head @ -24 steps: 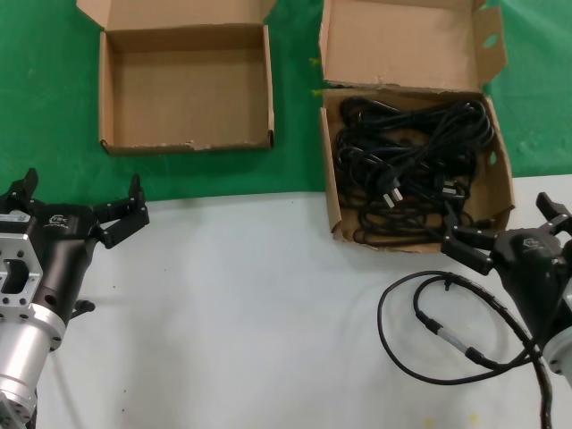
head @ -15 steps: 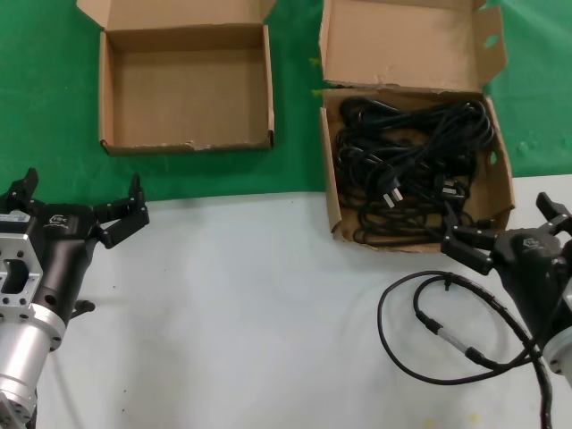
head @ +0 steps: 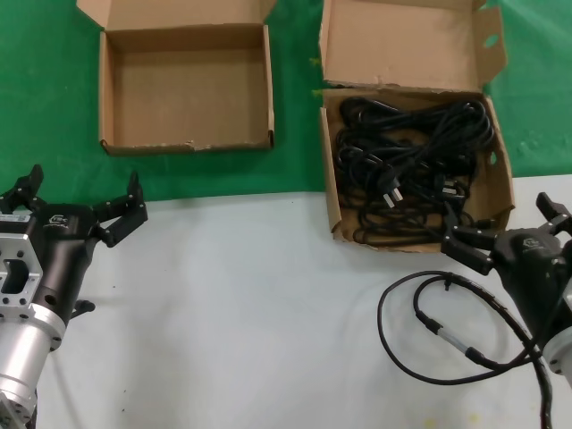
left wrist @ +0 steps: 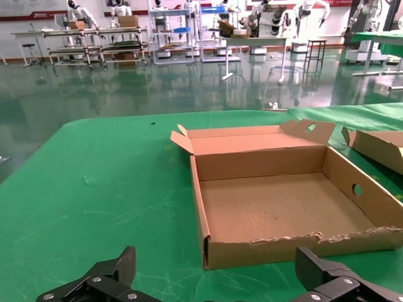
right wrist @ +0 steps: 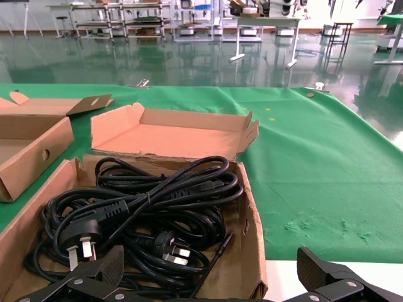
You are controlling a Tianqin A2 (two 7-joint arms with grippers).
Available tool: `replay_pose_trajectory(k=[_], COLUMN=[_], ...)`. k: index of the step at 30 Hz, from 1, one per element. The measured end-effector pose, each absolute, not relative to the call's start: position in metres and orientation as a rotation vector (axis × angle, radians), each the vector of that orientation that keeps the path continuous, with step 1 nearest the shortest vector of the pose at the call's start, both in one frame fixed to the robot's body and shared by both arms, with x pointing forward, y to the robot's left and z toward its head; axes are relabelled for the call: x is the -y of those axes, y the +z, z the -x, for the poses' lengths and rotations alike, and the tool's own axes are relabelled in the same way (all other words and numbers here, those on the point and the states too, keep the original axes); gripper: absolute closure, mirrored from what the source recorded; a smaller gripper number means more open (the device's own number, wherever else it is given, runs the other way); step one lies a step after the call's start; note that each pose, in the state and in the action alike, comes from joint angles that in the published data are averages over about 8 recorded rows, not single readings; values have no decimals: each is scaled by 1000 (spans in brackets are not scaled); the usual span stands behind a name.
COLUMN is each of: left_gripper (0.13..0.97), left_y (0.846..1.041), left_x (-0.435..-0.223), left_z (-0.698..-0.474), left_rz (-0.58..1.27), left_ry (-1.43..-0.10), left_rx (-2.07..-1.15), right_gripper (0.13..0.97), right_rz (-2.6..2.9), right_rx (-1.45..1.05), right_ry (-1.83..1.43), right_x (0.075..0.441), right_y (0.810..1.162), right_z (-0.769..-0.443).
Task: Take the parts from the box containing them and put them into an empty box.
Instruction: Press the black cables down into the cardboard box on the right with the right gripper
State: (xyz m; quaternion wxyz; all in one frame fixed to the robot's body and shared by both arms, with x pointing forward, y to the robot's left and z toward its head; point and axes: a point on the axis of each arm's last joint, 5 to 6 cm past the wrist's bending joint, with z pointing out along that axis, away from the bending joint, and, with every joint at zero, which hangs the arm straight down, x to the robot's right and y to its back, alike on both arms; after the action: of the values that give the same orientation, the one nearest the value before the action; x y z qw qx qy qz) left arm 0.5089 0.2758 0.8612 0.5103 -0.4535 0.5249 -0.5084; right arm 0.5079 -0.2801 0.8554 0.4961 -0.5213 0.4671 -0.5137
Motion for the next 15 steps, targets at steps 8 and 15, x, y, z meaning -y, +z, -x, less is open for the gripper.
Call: replay_pose_trajectory(k=[8, 15], left_gripper=[264, 399], left_y=[861, 861], left_x=[-276, -276], left_z=[-509, -509], left_rz=[1092, 1092], left_ry=[-1224, -1224], left_rx=[-1264, -1264], right_gripper=[130, 130], right_rz=[1264, 1303], right_rx=[-1129, -1081], right_ry=[-1248, -1281], right_x=[280, 284], right_y=[856, 861], right_z=[-508, -507])
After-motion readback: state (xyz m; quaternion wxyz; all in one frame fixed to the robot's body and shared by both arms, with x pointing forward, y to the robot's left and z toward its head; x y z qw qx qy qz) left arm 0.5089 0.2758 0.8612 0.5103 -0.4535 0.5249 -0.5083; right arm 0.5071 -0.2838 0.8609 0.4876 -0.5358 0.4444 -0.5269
